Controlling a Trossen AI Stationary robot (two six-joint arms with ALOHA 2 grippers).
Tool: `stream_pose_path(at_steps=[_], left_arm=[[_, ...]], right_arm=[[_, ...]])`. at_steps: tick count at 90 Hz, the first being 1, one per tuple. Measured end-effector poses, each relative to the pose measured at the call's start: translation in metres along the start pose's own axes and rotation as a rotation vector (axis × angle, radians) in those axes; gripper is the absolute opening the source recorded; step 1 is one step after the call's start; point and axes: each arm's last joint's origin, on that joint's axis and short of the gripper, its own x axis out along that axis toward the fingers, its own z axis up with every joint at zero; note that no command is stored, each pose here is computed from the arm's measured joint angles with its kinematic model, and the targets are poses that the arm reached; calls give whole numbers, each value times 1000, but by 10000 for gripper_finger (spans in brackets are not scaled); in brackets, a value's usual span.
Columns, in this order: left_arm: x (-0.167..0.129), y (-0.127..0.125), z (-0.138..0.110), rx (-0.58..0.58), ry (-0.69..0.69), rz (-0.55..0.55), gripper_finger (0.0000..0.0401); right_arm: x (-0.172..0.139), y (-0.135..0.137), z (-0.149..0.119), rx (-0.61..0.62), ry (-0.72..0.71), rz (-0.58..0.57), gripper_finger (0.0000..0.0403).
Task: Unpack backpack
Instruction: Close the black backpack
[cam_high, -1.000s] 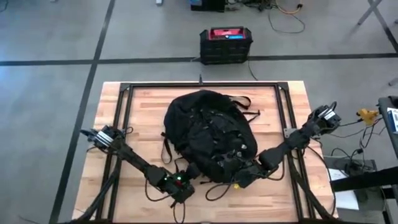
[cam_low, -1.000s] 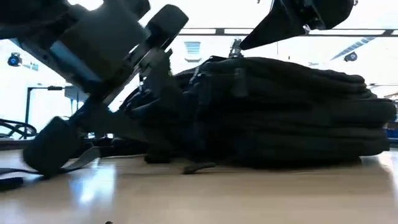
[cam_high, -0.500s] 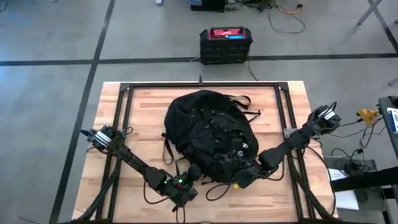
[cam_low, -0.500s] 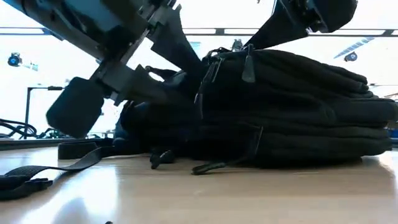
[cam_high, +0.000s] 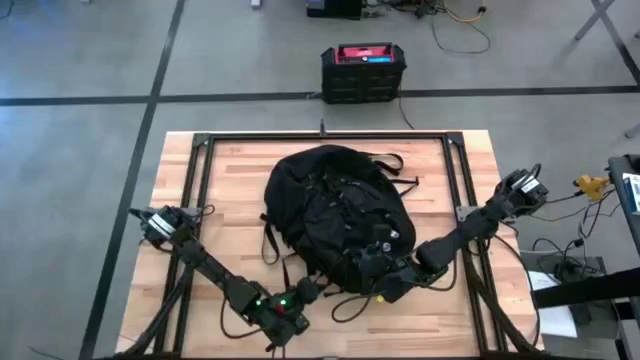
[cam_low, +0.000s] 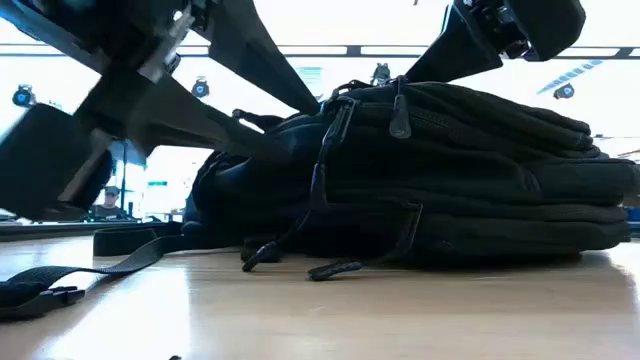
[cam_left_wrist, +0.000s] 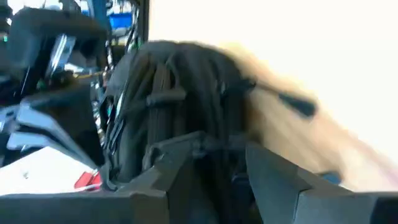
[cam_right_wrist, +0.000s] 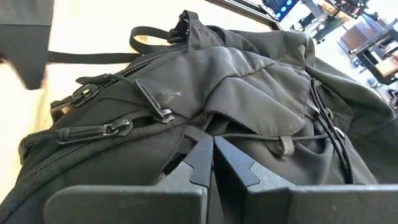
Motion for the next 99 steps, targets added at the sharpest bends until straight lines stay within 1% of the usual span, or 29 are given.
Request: stream_pose_path(at_steps=[8,14,32,43,54,62,68,75,83,99], left_arm=[[4,2,-3,40,13,1,140],[7,3,-5,91,25,-2,144],[11,7,-6,356,25,9,157],[14,9,-6,453,-11,-4,162],[19,12,-8,504,-58,-27,164],[21,16,-6,563,-70,6,164],[23,21,-5,586,-79,36,163],[25,23,-6,606,-101,41,160],[27,24,-7,614,-114,34,157],[32,20,-8,587,-113,20,156]], right_arm=[[0,0,0,2,-1,0,0],[0,0,0,4,0,0,0],[0,0,0,24,-1,0,0],[0,0,0,24,-1,0,0],[0,0,0,23,-1,0,0],[0,0,0,23,-1,0,0],[0,0,0,23,-1,0,0],[0,0,0,23,-1,0,0],[0,0,0,24,-1,0,0],[0,0,0,23,0,0,0]])
